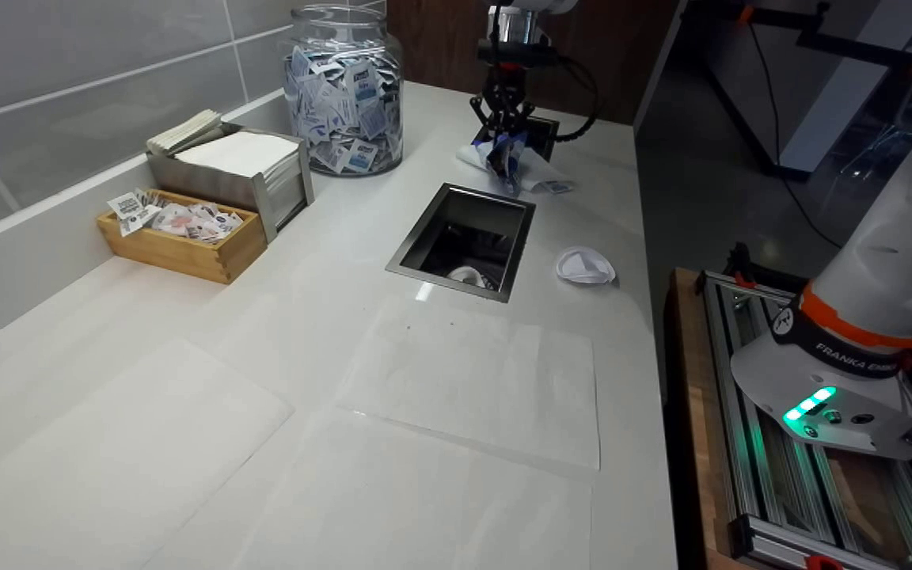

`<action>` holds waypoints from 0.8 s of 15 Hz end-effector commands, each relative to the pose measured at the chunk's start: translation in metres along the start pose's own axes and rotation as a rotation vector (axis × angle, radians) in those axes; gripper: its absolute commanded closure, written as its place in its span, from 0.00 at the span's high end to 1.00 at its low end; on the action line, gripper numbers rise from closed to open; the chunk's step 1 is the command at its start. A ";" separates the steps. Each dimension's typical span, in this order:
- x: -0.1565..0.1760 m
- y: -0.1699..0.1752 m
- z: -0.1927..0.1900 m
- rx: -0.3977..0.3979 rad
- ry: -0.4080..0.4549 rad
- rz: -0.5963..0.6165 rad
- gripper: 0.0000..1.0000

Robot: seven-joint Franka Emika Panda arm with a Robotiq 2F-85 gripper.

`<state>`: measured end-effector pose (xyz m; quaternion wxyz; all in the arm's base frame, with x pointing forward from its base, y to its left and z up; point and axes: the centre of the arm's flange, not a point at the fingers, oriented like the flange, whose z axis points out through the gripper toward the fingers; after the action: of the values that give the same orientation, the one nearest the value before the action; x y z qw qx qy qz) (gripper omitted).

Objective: Pour the contents in the blue packet into the trash chute on the left

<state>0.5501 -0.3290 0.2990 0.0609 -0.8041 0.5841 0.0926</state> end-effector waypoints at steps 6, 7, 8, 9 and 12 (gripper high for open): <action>-0.089 -0.004 -0.026 0.011 0.089 -0.035 0.00; -0.065 -0.014 -0.028 0.007 0.062 -0.038 0.01; -0.073 -0.016 -0.028 0.008 0.068 -0.045 0.01; -0.078 -0.017 -0.029 0.010 0.070 -0.048 0.01; -0.079 -0.015 -0.029 0.009 0.072 -0.047 0.01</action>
<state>0.5426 -0.2570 0.3441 0.0459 -0.8202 0.5671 0.0596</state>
